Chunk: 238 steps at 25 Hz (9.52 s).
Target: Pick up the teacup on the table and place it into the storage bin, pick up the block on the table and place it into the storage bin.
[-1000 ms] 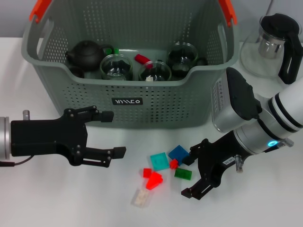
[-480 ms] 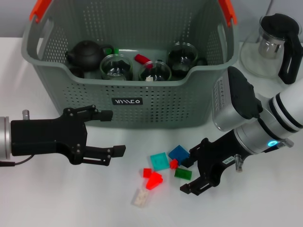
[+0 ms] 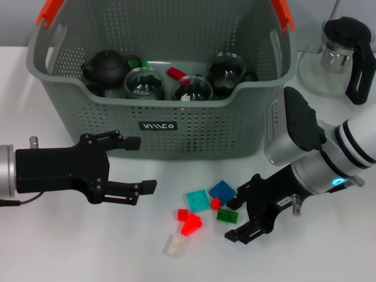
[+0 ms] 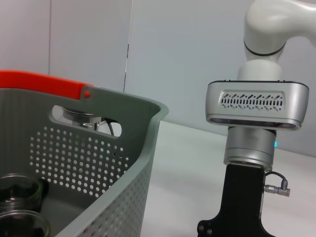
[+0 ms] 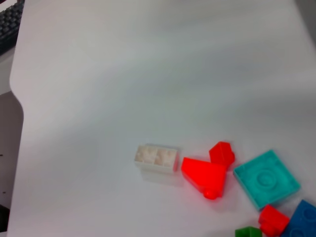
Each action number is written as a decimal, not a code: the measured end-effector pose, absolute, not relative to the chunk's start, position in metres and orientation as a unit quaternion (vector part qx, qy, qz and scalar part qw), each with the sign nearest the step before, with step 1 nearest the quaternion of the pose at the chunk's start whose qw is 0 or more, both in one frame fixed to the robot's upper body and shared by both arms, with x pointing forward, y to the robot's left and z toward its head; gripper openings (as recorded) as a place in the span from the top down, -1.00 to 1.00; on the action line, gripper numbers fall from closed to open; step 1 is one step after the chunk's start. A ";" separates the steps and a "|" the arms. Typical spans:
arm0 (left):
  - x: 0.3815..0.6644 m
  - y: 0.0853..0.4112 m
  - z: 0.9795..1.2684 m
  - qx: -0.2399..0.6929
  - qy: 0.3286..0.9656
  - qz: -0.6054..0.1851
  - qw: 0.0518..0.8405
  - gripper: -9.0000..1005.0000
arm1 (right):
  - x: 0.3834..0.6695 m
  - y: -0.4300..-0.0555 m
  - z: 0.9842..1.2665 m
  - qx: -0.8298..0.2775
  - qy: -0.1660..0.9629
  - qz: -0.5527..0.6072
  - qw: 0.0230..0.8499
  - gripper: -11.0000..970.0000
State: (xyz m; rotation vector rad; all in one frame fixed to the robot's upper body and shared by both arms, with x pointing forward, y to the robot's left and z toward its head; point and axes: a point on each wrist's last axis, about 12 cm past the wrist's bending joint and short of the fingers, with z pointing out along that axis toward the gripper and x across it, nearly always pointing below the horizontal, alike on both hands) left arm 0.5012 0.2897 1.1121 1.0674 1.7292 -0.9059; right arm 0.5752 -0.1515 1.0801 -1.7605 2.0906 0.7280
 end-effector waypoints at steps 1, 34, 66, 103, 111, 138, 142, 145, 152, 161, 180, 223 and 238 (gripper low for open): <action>0.501 0.290 1.112 0.430 0.697 -0.365 0.443 -0.89 | 0.575 -0.151 1.080 -0.615 0.730 0.254 0.156 -0.53; 0.502 0.292 1.110 0.423 0.702 -0.361 0.446 -0.89 | 0.567 -0.148 1.085 -0.616 0.717 0.293 0.142 -0.45; 0.502 0.290 1.106 0.418 0.702 -0.367 0.445 -0.89 | 0.570 -0.144 1.076 -0.621 0.721 0.263 0.157 -0.30; 0.496 0.301 1.101 0.400 0.711 -0.361 0.452 -0.89 | 0.568 -0.154 1.155 -0.631 0.680 0.308 0.211 0.62; 0.491 0.307 1.100 0.400 0.709 -0.354 0.461 -0.89 | 0.570 -0.155 1.236 -0.617 0.647 0.336 0.297 0.62; 0.498 0.303 1.106 0.422 0.696 -0.350 0.464 -0.89 | 0.675 -0.113 1.278 -0.408 0.740 0.244 0.476 0.02; 0.497 0.303 1.106 0.423 0.694 -0.353 0.463 -0.89 | 0.662 -0.117 1.289 -0.436 0.716 0.258 0.480 -0.14; 0.497 0.304 1.106 0.422 0.694 -0.354 0.463 -0.89 | 0.643 -0.128 1.290 -0.474 0.695 0.279 0.463 -0.26; 0.494 0.305 1.105 0.420 0.695 -0.356 0.462 -0.89 | 0.592 -0.176 1.269 -0.553 0.687 0.296 0.368 -0.77; 0.494 0.305 1.104 0.419 0.696 -0.357 0.462 -0.89 | 0.558 -0.214 1.225 -0.563 0.736 0.294 0.235 -0.88; 0.490 0.303 1.098 0.427 0.700 -0.360 0.444 -0.89 | 0.575 -0.149 1.125 -0.590 0.748 0.255 0.164 -0.88; 0.487 0.300 1.093 0.414 0.703 -0.372 0.443 -0.88 | 0.576 -0.089 1.090 -0.696 0.677 0.130 0.199 -0.89; 0.487 0.301 1.093 0.413 0.705 -0.369 0.442 -0.88 | 0.571 -0.084 1.091 -0.695 0.675 0.152 0.195 -0.89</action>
